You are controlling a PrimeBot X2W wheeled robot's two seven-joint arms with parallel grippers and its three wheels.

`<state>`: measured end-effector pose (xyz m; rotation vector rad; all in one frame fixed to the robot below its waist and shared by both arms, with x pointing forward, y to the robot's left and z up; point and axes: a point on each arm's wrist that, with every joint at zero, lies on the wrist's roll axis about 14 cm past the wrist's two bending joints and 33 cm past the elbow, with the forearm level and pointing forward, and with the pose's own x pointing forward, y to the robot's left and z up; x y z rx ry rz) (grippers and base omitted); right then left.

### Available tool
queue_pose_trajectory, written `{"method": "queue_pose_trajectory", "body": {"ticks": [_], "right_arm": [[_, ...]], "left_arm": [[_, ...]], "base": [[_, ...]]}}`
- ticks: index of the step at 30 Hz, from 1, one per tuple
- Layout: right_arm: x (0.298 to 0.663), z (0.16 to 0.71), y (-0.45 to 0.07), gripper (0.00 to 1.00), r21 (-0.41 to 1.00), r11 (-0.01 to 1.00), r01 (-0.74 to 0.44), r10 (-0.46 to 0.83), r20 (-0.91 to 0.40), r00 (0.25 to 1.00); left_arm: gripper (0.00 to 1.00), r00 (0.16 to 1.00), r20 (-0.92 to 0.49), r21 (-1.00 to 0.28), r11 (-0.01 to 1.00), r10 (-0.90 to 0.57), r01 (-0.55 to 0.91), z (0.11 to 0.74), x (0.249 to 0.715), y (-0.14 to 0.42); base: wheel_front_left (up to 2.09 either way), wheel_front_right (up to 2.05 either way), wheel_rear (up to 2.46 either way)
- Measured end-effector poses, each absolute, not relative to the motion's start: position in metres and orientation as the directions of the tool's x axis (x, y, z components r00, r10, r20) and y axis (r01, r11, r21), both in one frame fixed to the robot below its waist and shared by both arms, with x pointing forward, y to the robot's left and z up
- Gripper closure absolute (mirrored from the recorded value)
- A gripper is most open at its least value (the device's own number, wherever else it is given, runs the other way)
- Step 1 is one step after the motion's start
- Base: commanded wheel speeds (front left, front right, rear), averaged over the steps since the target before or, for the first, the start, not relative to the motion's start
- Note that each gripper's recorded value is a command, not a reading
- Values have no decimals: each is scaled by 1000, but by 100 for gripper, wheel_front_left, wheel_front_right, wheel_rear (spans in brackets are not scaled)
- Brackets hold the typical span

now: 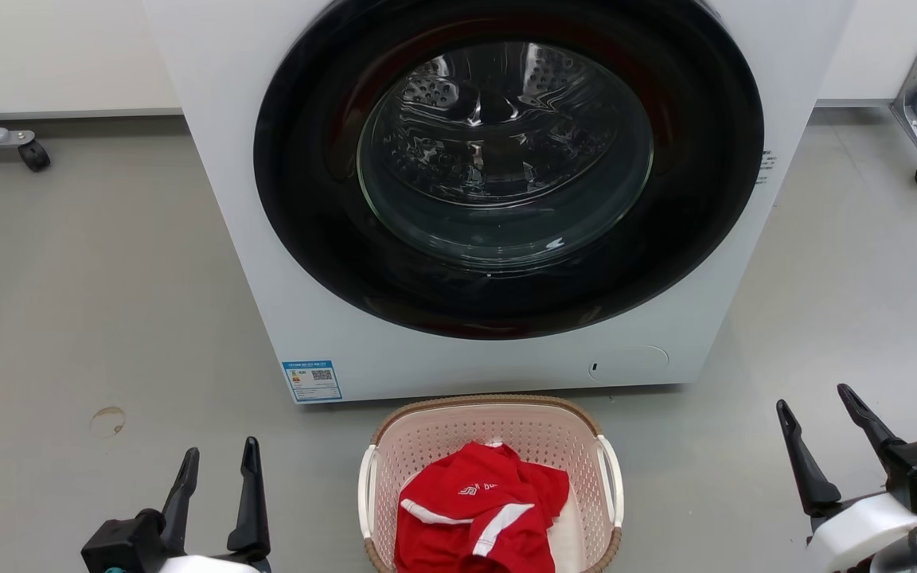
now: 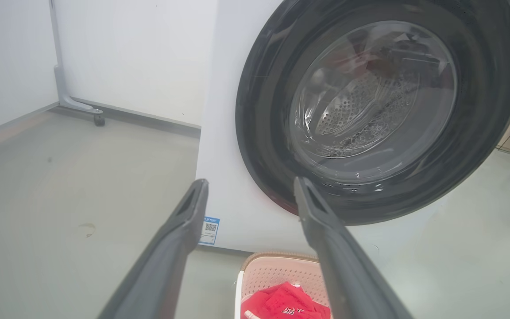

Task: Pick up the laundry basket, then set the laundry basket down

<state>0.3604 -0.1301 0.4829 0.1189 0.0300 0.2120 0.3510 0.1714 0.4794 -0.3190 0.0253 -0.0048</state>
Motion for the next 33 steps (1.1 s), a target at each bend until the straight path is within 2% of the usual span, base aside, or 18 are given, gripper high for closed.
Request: {"method": "queue_pose_trajectory", "body": {"ticks": [13, 33], "right_arm": [[359, 486, -126, 0, -21, 970, -243, 243, 5, 970], [360, 483, -130, 0, 29, 975, -219, 219, 0, 976]], "left_arm": [[0, 999, 10, -175, 984, -42, 43, 484, 352, 166], [0, 999, 4, -170, 984, -49, 49, 482, 352, 165]], "base": [[0, 0, 0], [0, 0, 0]]}}
